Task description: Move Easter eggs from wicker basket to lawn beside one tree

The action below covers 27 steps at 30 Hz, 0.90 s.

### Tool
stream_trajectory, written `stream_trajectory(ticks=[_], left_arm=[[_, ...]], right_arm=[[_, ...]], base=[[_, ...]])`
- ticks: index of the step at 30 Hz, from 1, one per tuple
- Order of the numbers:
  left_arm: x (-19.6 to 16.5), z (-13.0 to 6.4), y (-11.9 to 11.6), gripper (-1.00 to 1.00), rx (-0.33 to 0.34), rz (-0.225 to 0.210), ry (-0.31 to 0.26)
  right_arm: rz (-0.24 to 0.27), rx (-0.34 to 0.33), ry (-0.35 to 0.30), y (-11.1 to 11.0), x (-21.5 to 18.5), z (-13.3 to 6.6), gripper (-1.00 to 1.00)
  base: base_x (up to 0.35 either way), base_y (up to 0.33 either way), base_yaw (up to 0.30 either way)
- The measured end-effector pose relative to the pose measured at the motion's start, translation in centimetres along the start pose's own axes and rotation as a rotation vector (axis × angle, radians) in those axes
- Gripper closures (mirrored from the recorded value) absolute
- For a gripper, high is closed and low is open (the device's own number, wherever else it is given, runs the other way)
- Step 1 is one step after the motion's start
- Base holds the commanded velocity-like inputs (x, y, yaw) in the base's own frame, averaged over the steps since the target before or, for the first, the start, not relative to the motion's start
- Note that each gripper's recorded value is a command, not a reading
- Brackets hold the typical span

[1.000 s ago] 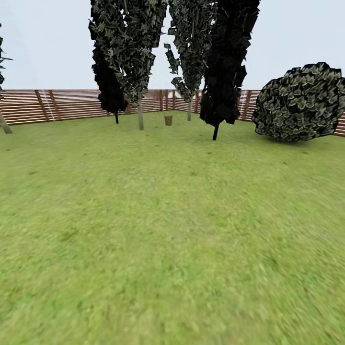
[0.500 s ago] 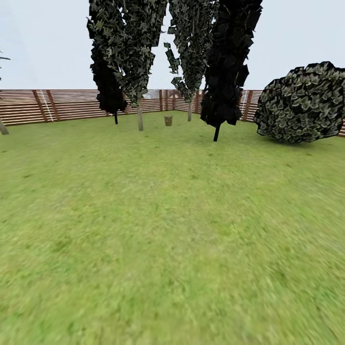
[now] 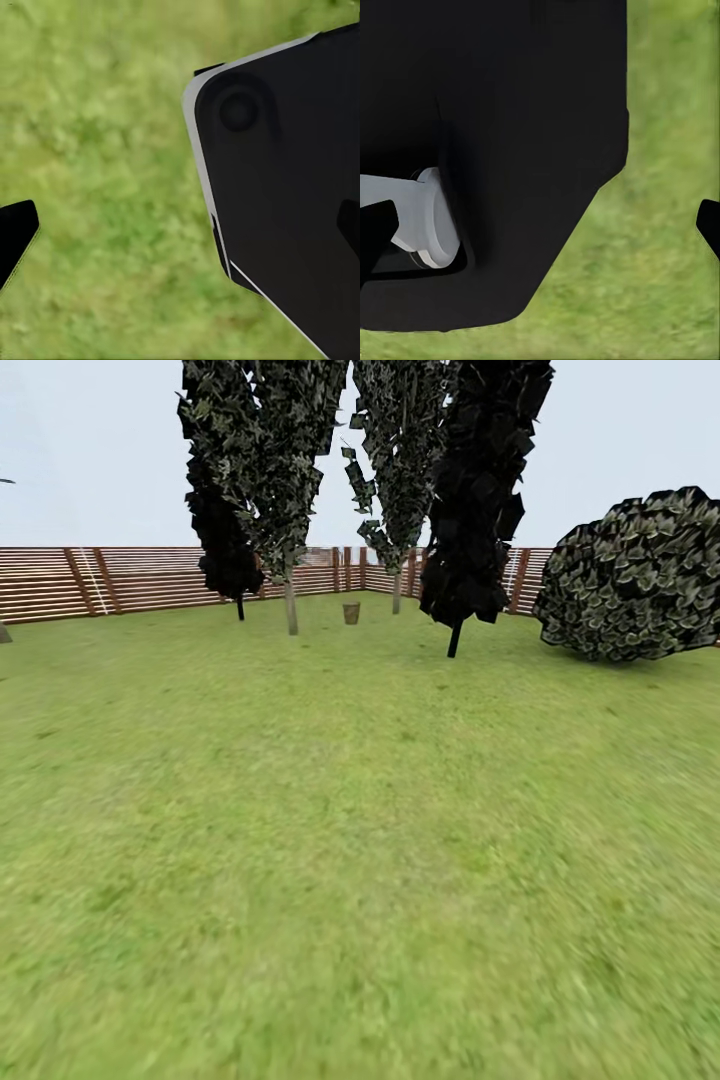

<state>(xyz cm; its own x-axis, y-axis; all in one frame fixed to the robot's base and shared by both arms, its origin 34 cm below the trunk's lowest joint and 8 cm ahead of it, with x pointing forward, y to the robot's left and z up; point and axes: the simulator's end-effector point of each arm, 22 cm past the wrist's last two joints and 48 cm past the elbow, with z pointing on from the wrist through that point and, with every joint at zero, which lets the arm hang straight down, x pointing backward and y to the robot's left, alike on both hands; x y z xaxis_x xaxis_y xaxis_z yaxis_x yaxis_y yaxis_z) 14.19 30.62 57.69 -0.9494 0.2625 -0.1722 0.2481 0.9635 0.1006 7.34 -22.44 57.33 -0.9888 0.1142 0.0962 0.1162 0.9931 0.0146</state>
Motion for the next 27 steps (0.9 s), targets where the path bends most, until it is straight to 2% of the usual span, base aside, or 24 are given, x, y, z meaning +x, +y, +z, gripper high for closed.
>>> stream_trajectory(ticks=[27], left_arm=[[0.00,0.00,0.00,-1.00,0.000,0.000,0.000]], right_arm=[[0.000,0.000,0.000,0.00,-0.01,0.00,-1.00]], base=[[0.340,0.000,0.000]])
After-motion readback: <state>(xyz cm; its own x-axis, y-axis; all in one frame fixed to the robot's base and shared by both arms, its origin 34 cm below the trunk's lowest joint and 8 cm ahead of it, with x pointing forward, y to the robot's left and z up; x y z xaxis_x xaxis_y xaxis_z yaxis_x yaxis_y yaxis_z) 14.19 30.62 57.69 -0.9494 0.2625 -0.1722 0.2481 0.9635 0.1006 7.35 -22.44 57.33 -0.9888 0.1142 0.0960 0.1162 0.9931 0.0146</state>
